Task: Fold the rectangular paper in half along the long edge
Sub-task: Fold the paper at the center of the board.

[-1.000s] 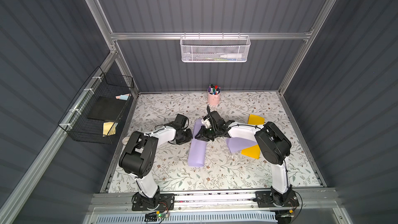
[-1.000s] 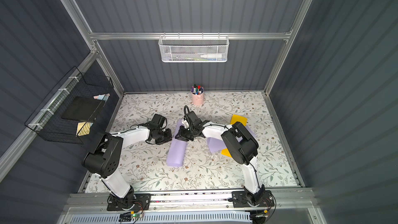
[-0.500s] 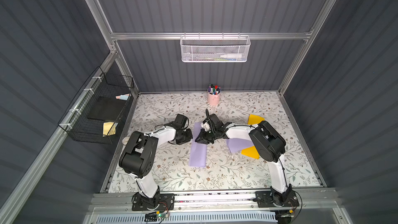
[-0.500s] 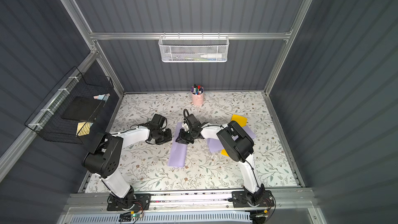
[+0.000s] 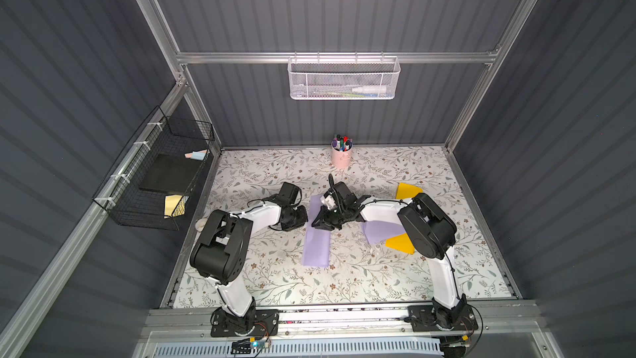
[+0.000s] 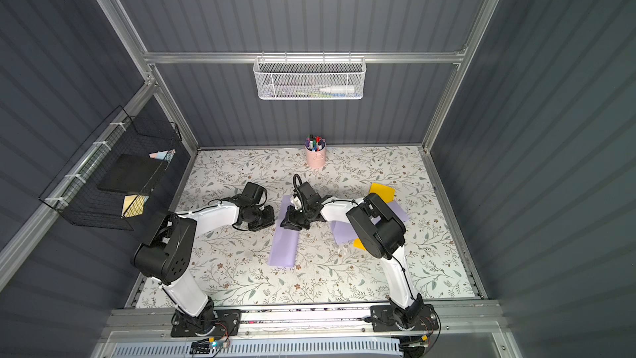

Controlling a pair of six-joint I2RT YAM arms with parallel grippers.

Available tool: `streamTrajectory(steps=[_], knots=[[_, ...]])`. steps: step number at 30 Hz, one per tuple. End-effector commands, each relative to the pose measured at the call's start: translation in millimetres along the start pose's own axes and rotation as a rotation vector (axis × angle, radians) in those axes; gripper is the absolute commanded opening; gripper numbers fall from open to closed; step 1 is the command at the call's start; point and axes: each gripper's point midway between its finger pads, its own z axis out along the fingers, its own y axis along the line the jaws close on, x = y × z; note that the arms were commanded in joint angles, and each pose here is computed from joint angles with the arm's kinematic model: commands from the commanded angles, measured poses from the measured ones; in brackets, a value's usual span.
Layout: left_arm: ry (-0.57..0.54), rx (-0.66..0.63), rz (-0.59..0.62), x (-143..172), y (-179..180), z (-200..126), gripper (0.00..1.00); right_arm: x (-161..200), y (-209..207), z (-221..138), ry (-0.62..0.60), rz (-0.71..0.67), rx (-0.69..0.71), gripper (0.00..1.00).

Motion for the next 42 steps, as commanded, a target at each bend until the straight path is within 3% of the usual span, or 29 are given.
streamTrajectory(steps=[1,42], knots=[[0.079,-0.058,-0.008,22,17,6,0.01,-4,13,-3,-0.014,-0.011,-0.026,0.19],[0.015,0.030,0.020,11,-6,-21,0.04,-1,3,6,0.006,0.012,-0.048,0.19]])
